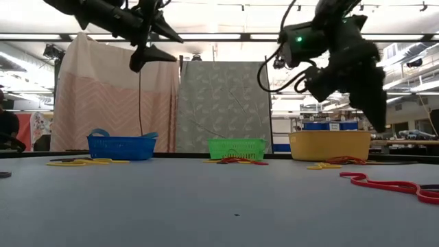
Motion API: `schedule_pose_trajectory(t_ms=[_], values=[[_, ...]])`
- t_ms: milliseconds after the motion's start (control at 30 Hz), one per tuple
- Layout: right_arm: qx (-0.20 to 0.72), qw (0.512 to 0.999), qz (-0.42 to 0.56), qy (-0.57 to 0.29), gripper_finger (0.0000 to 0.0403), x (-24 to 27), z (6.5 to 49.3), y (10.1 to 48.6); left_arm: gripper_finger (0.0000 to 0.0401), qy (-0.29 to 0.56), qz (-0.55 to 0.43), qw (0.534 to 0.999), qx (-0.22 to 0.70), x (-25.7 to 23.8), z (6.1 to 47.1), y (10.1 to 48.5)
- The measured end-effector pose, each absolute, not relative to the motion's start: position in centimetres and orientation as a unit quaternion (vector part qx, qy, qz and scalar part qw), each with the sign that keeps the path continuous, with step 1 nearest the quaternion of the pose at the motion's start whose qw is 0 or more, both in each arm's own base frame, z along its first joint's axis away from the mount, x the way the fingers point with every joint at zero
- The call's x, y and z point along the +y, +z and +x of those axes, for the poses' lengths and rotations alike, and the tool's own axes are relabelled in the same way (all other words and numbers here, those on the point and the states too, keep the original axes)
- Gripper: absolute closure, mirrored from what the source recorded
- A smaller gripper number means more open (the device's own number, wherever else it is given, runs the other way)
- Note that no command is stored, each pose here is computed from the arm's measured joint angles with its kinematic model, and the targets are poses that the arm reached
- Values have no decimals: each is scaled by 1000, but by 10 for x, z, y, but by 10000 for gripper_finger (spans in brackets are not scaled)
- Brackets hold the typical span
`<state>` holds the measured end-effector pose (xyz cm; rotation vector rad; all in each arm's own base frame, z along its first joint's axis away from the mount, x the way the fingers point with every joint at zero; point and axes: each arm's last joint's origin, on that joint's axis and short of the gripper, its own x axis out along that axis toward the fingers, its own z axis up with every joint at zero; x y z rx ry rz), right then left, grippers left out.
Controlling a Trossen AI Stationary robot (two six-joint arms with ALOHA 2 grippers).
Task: Sort rubber bands into baskets
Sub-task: Put the yellow rubber band into the orange bin
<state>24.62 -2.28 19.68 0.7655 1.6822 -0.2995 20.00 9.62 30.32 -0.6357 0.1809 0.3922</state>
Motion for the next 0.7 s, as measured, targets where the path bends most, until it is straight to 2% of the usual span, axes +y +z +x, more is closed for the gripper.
schedule_pose_trajectory(t_ms=[167,400,700], values=[[708,612,320,-147,137,-10,253,197,148,190,-293,935,58,100,200,309],[569,675,374,-285,148,-20,277,197,148,191,-288,937,51,101,200,311],[508,620,418,-428,170,-31,269,190,148,191,-290,936,51,101,200,311]])
